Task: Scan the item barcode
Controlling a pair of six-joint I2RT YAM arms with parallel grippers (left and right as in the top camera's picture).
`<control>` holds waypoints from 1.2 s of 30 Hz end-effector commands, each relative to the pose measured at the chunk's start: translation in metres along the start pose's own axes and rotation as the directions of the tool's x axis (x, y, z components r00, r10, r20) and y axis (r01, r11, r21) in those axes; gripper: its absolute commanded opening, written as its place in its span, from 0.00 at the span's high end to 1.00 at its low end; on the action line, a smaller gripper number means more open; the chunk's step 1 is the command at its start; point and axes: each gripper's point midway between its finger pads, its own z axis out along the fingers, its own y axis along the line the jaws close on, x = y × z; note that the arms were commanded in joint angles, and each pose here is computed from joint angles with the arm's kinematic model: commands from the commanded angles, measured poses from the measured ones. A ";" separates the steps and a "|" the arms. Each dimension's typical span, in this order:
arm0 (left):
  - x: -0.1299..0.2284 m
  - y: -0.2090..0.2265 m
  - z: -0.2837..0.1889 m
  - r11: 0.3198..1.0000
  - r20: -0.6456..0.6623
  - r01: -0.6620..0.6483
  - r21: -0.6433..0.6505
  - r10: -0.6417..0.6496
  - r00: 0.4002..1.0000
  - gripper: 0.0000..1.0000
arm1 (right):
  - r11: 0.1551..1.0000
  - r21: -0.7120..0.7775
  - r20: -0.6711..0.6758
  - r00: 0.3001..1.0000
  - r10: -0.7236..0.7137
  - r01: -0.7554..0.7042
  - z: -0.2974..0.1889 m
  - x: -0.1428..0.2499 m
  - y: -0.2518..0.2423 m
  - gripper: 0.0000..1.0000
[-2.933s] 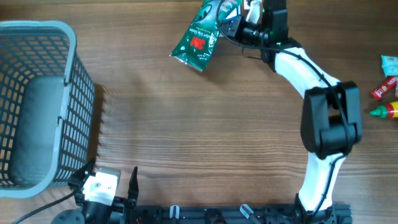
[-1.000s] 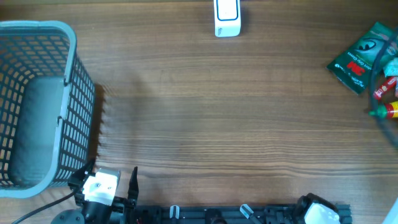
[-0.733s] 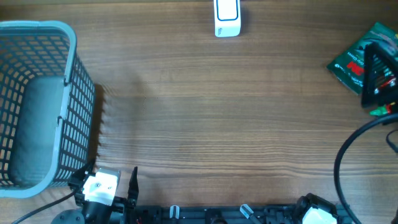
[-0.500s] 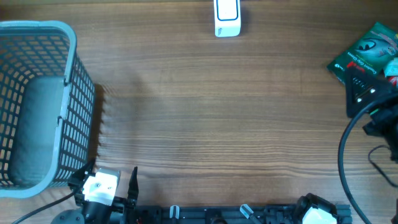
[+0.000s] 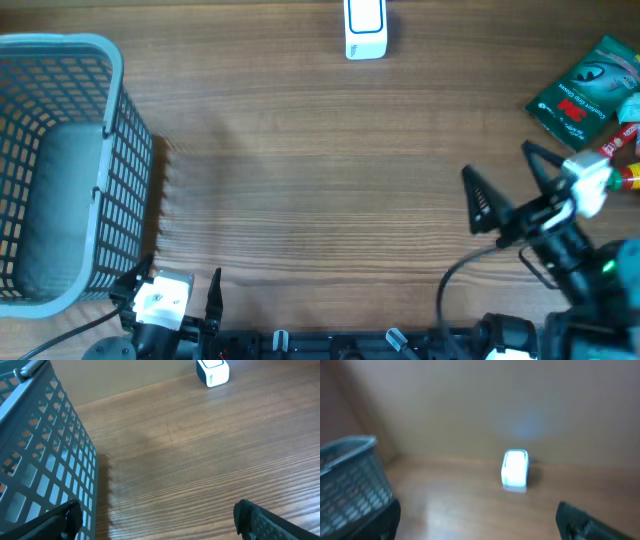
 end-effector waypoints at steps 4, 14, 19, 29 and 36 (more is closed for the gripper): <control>-0.002 -0.001 -0.001 1.000 0.011 -0.007 0.006 0.007 1.000 0.00 | 0.984 -0.072 0.187 0.972 -0.145 0.161 -0.002 0.065 0.008 0.00; -0.002 -0.001 -0.001 1.000 0.011 -0.007 0.006 0.007 1.000 0.00 | 0.988 0.115 0.241 0.962 -0.126 0.100 0.004 0.108 -0.026 0.00; -0.002 -0.001 -0.001 1.000 0.011 -0.007 0.006 0.007 1.000 0.00 | 0.989 0.141 0.074 0.996 -0.050 0.039 0.012 0.159 -0.040 0.00; -0.002 -0.001 -0.001 1.000 0.011 -0.007 0.006 0.007 1.000 0.00 | 0.989 0.142 0.075 0.996 -0.052 0.041 0.012 0.158 -0.040 0.00; -0.002 -0.001 -0.001 1.000 0.011 -0.007 0.006 0.007 1.000 0.00 | 0.989 0.142 0.072 0.996 -0.051 0.040 0.012 0.159 -0.040 0.00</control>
